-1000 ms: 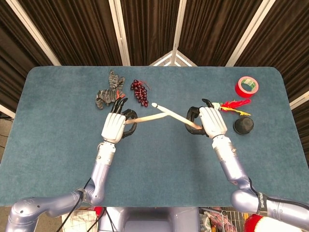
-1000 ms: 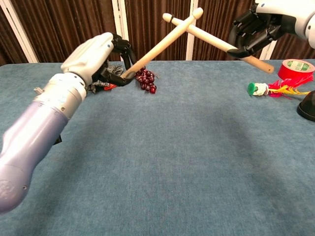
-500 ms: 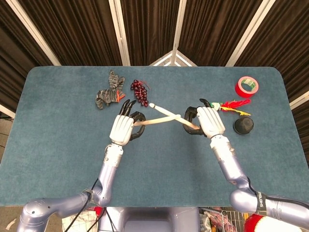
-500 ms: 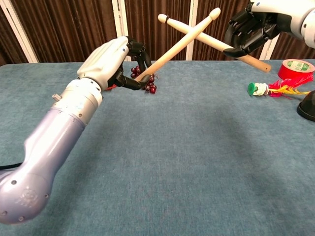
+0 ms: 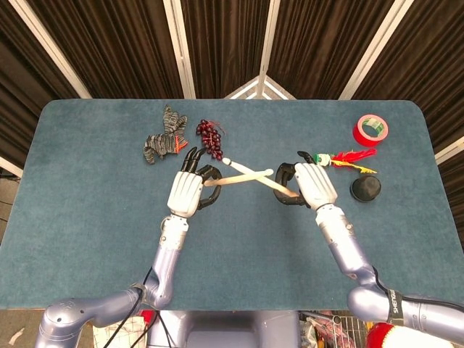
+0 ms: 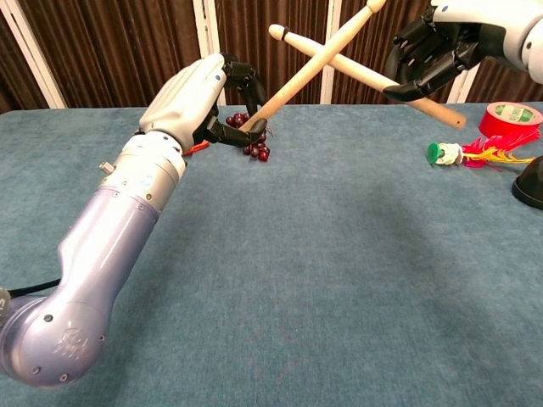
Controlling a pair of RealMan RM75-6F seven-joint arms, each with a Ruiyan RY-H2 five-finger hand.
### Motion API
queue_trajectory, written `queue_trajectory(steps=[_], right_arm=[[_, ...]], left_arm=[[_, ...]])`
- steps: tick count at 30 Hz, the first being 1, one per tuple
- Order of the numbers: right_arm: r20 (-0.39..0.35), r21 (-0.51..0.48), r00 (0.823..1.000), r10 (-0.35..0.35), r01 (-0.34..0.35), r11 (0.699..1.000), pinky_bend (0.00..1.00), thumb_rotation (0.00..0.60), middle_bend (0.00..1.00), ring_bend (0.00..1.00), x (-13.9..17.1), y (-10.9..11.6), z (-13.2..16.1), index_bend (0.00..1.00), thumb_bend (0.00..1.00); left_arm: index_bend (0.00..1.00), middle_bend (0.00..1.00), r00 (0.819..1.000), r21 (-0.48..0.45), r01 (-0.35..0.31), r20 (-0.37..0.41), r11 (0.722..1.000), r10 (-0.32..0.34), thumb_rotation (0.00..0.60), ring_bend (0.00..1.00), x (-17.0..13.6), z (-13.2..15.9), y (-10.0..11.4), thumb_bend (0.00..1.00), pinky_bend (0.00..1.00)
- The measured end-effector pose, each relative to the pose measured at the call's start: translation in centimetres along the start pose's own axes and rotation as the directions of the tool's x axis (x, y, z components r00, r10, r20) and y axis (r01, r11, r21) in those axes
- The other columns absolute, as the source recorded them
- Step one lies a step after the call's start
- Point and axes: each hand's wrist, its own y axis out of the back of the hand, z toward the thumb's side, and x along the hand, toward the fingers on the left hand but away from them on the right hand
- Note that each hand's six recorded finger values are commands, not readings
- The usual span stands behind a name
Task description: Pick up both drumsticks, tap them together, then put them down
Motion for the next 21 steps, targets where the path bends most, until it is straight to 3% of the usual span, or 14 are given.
queue_trajectory(steps=[21], right_arm=[[-0.005, -0.027, 1.0, 0.012, -0.012, 1.0, 0.09, 0.6, 0.62, 0.47, 0.08, -0.14, 0.03, 0.75, 0.5]], left_arm=[[0.58, 0.59, 1.0, -0.019, -0.014, -0.004, 1.0, 0.014, 0.6, 0.09, -0.18, -0.38, -0.04, 0.58, 0.0]])
